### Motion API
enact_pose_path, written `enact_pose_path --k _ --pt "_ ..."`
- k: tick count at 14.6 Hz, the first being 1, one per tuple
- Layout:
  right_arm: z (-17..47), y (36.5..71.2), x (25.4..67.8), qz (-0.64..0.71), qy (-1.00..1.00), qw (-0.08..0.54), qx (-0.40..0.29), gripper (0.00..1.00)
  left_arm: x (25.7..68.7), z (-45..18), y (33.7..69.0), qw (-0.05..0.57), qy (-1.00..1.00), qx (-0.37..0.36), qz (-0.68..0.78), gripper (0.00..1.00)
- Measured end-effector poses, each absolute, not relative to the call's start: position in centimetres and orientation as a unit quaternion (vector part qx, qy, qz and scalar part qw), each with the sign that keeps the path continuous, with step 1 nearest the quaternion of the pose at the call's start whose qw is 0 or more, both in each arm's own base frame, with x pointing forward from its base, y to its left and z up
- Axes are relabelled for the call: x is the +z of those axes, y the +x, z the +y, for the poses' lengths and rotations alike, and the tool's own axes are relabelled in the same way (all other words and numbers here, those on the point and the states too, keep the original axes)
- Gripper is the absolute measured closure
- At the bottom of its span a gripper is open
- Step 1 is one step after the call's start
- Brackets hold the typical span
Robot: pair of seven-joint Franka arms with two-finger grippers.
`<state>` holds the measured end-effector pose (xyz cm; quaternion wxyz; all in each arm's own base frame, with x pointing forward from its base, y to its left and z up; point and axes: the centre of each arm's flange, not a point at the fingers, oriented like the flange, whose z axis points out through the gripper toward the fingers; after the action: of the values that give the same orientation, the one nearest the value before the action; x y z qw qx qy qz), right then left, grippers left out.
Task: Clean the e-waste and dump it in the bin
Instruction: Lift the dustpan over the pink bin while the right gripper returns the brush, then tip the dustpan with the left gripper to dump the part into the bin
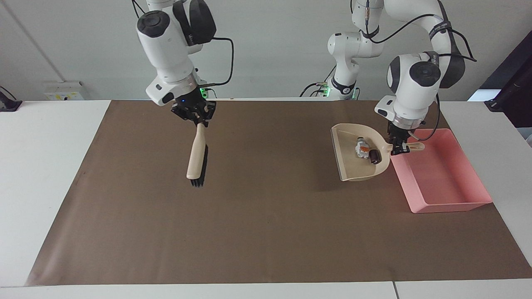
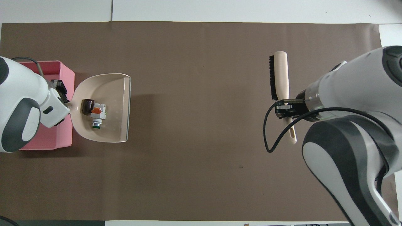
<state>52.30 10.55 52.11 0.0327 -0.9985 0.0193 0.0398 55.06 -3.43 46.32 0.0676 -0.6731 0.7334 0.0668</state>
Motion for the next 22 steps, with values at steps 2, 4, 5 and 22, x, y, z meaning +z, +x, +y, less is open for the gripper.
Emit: enact_pose_path --k 2,4,5,22 --pt "5.3 52.4 49.8 0.006 -0.998 0.014 0.058 0.74 48.5 -0.3 55.9 0.076 -0.685 0.058 0.722 0.67" --pt "1.6 52.0 47.7 -0.007 -0.997 -0.002 0.072 0.74 50.3 3.7 56.5 0.084 -0.703 0.052 0.704 0.67" --pt "0.0 51.8 46.6 -0.016 -0.997 -0.007 0.073 0.74 51.1 6.0 56.8 0.089 -0.704 0.050 0.703 0.67" --pt "-8.2 47.8 35.2 0.000 -0.999 -0.010 0.040 0.74 49.2 15.5 60.9 0.268 -0.600 0.278 0.700 0.67"
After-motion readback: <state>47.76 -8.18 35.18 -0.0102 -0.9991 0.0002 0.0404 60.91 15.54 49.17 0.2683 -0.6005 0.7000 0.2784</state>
